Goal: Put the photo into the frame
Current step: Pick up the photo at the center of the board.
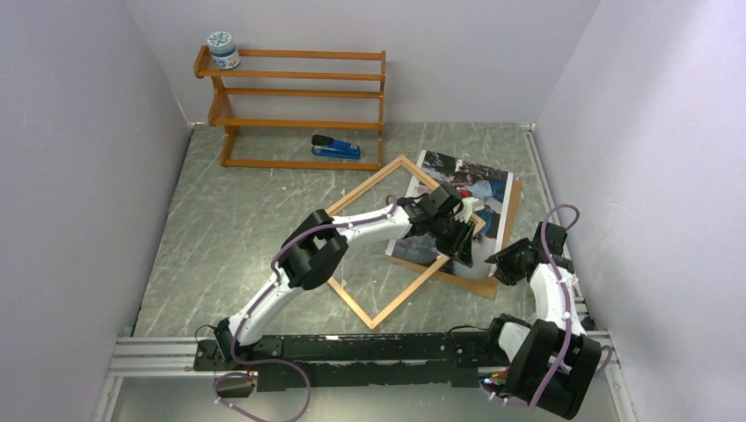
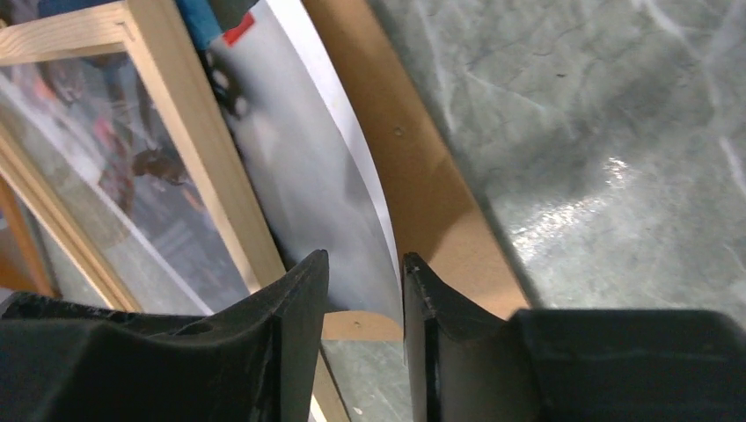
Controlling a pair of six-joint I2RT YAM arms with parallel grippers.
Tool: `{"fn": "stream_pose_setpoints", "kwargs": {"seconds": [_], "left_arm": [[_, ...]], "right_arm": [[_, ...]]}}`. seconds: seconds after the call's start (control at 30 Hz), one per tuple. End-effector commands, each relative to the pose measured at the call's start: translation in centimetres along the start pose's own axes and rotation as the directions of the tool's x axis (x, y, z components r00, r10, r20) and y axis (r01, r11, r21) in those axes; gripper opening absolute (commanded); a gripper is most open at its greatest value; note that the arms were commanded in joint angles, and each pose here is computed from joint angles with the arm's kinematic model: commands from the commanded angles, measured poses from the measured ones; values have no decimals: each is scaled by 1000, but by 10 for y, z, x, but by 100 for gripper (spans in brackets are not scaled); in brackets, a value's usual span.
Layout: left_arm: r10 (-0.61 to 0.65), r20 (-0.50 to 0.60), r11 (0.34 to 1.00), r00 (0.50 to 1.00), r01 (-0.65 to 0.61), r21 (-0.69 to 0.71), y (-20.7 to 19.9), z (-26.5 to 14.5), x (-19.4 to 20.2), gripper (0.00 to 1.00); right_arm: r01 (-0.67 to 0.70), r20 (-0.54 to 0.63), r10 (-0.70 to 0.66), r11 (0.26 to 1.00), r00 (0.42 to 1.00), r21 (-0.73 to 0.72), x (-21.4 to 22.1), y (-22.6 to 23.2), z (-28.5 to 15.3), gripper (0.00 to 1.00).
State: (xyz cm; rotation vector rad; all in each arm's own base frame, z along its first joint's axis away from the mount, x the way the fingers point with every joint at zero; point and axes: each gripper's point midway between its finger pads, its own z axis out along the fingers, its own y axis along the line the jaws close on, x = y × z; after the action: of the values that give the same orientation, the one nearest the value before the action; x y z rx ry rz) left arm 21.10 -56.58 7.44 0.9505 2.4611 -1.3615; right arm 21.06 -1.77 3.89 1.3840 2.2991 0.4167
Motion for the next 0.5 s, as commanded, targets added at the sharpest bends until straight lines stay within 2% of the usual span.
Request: {"fn": "stream_pose_setpoints", "kwargs": {"seconds": [0.0, 0.17, 0.33, 0.4, 0.47], "left_arm": [[52, 49, 998, 997, -51, -33, -11, -14, -17, 33], [55, 76, 995, 996, -48, -90, -6, -28, -28, 34], [29, 123, 992, 992, -13, -124, 2, -56, -46, 34], [29, 142, 989, 989, -9, -145, 5, -71, -52, 34], [29, 162, 984, 986, 0, -177, 11, -87, -57, 35]], "right_arm": [[-37, -17, 35, 993, 999, -113, 3, 19, 1, 43], [-28, -16, 26, 992, 1000, -124, 2, 19, 9, 43], [-5, 25, 9, 989, 1000, -145, -10, 26, 12, 33], [11, 49, -3, 987, 999, -158, -15, 30, 12, 22], [24, 64, -13, 985, 998, -168, -20, 34, 11, 4]]}}
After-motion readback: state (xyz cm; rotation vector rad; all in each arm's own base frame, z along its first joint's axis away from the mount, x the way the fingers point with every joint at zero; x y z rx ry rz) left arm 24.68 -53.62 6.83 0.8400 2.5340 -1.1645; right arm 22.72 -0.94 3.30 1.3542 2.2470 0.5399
